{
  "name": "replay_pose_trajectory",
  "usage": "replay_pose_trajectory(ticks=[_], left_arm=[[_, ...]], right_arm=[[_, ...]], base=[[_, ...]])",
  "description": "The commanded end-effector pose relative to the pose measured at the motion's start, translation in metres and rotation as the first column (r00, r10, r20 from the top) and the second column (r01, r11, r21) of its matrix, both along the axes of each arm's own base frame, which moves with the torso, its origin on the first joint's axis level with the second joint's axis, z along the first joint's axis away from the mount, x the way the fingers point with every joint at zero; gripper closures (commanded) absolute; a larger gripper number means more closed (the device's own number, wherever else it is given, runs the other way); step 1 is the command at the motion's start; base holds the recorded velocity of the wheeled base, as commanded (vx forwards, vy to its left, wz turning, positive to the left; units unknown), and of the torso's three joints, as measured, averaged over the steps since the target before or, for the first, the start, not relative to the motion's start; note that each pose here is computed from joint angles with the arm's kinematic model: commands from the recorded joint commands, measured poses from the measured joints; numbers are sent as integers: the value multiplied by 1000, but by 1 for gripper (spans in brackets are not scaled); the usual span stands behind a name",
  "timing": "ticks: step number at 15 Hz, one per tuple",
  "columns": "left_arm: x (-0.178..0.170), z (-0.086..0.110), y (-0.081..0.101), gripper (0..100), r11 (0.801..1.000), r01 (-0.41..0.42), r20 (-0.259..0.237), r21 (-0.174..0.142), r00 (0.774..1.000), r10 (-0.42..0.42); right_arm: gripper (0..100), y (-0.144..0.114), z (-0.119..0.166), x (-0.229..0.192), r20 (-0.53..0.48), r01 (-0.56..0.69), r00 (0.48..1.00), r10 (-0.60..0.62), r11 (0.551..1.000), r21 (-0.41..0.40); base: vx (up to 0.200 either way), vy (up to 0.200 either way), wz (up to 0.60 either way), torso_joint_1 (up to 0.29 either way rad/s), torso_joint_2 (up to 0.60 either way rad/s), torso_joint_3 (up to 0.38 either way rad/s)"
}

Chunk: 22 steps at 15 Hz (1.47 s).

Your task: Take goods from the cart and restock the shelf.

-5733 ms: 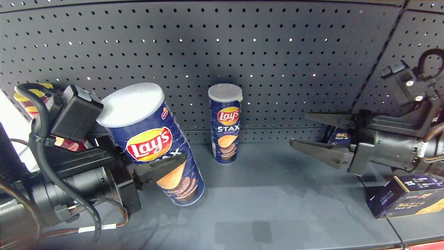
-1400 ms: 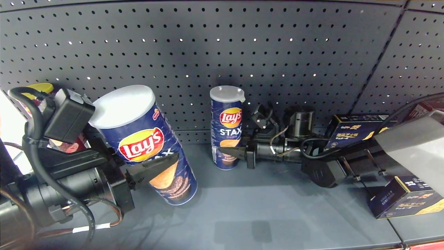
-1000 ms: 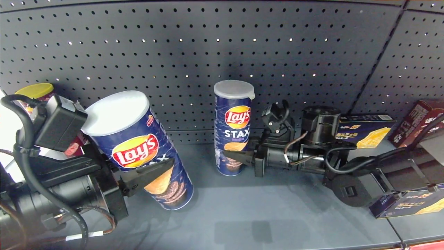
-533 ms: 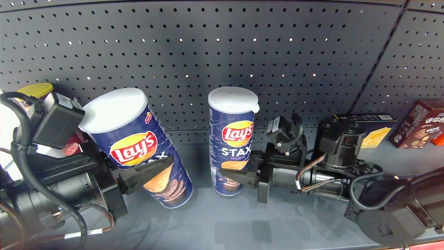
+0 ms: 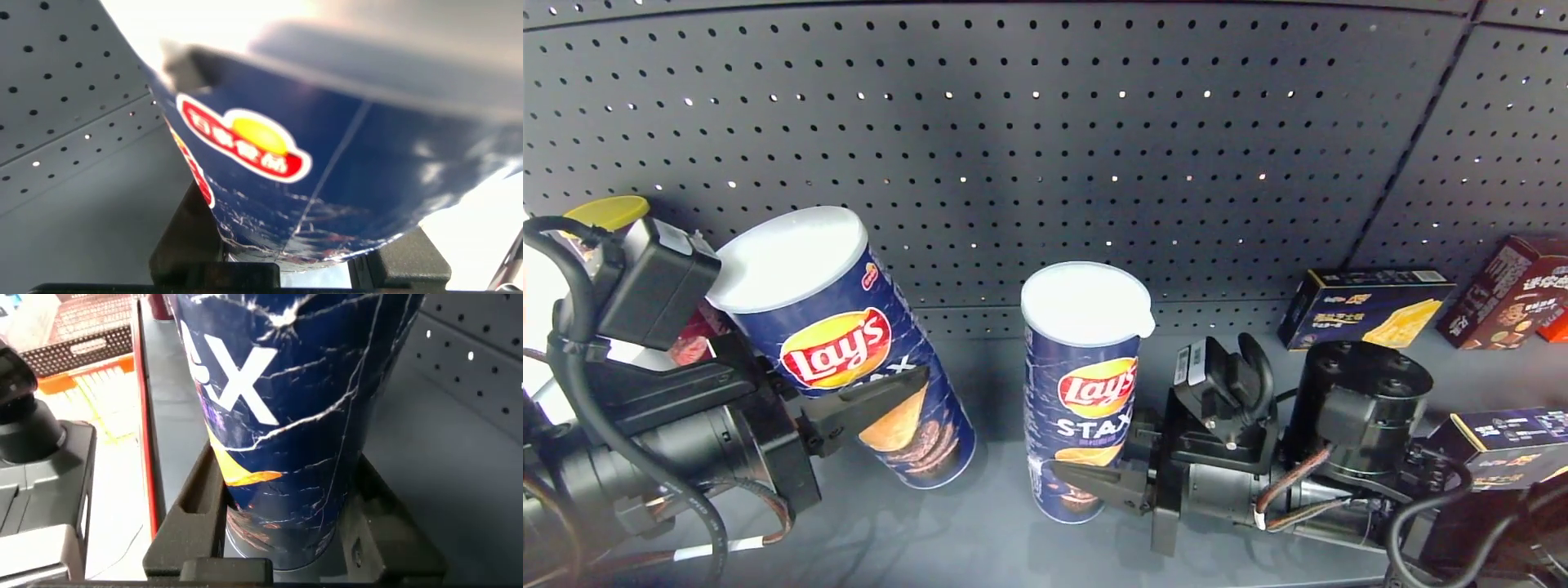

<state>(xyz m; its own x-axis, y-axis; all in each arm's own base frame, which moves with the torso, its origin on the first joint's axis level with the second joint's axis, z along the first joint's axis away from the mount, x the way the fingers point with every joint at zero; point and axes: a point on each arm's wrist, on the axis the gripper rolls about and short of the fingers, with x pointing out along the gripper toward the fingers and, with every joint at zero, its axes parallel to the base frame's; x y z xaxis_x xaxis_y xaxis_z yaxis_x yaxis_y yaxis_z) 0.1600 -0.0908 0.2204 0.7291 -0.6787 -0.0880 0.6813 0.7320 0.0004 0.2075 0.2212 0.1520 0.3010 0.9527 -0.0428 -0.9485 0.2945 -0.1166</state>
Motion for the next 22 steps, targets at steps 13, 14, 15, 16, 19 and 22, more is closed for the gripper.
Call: replay_pose_trajectory(ticks=[13, 14, 15, 16, 19, 22], left_arm=[[0, -2, 0, 100, 1000, 0, -7, 4, 1000, 0], [0, -2, 0, 100, 1000, 0, -7, 4, 1000, 0], [0, -2, 0, 100, 1000, 0, -7, 4, 1000, 0], [0, -2, 0, 100, 1000, 0, -6, 3, 1000, 0], [0, -2, 0, 100, 1000, 0, -6, 3, 1000, 0], [0, -2, 0, 100, 1000, 0, -6, 3, 1000, 0]], right_arm=[[100, 1, -20, -7, -50, -21, 999, 18, 999, -50], [100, 1, -21, -7, -51, -19, 999, 17, 998, -52], [100, 1, -21, -7, -52, -20, 998, 17, 998, -53], [100, 2, -23, -6, -58, -18, 998, 15, 998, -58], [100, 3, -26, -4, -55, -17, 998, 14, 998, -55], [100, 4, -27, -3, -56, -17, 998, 14, 998, -56]], base=[[0, 0, 0, 0, 0, 0], [0, 0, 0, 0, 0, 0], [0, 0, 0, 0, 0, 0], [0, 0, 0, 0, 0, 0], [0, 0, 0, 0, 0, 0], [0, 0, 0, 0, 0, 0]])
